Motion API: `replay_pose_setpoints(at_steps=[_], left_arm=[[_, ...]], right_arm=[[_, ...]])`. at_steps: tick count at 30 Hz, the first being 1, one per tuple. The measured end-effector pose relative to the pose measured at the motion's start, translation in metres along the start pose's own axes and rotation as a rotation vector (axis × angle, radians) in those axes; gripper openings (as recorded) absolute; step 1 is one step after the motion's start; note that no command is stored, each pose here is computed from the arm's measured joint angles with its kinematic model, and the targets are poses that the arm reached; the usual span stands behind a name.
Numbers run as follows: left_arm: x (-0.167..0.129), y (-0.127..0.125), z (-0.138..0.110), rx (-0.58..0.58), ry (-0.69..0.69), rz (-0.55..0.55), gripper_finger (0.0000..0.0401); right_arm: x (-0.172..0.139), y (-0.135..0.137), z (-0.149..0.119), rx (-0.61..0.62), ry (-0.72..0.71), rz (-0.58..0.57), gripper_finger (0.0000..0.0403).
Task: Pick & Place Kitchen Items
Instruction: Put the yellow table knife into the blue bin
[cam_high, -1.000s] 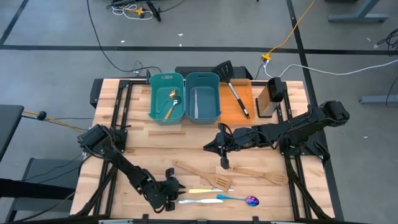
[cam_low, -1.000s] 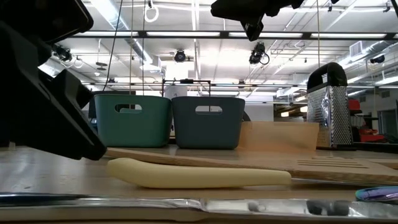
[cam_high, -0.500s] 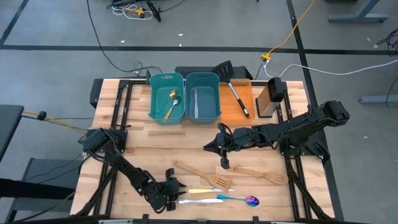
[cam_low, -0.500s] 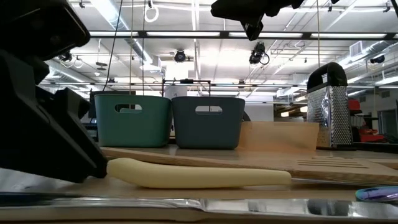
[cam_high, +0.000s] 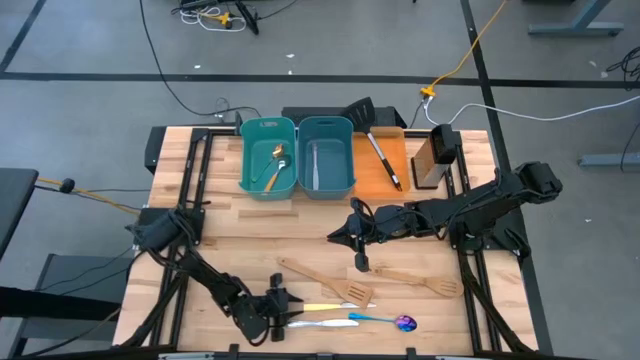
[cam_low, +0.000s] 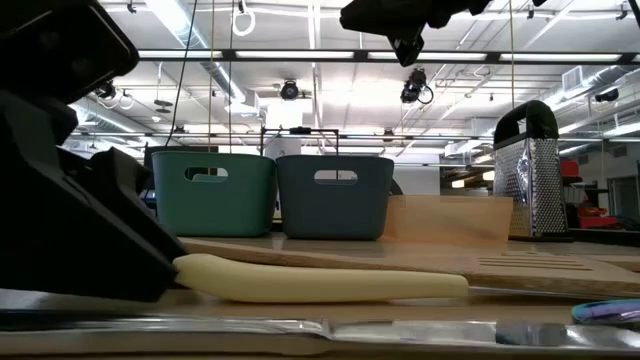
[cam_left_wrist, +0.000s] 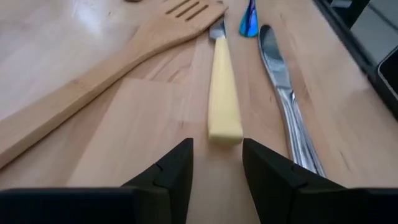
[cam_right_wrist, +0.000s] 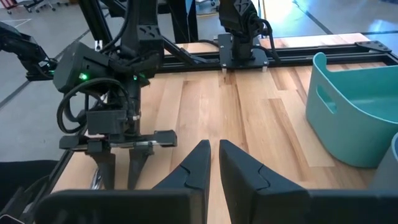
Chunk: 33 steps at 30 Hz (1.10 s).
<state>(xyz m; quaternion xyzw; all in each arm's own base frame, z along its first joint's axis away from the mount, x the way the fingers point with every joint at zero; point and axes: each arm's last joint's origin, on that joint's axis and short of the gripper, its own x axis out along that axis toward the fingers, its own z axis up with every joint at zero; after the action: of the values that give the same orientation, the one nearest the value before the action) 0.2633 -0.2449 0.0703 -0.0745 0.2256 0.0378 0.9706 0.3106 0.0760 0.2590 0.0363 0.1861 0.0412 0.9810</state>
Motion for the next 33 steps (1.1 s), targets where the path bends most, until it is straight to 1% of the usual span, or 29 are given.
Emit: replay_pose_setpoints(at_steps=[5,11,22,33], left_arm=[[0.002,0.0,-0.001,-0.009,-0.013,-0.006,0.0149],[0.003,0.0,0.0,0.013,-0.022,-0.011,0.0155],[0.013,0.009,0.006,-0.011,-0.022,0.012,0.0158],[0.014,0.011,0.007,-0.02,-0.038,0.025,0.0158]], right_arm=[[0.0,0.0,0.0,-0.004,0.004,-0.001,0.0045],[0.0,0.0,-0.001,-0.007,0.005,-0.001,0.0045],[0.0,0.0,0.0,-0.008,0.005,-0.001,0.0045],[0.0,0.0,0.0,-0.019,0.004,-0.001,0.0045]])
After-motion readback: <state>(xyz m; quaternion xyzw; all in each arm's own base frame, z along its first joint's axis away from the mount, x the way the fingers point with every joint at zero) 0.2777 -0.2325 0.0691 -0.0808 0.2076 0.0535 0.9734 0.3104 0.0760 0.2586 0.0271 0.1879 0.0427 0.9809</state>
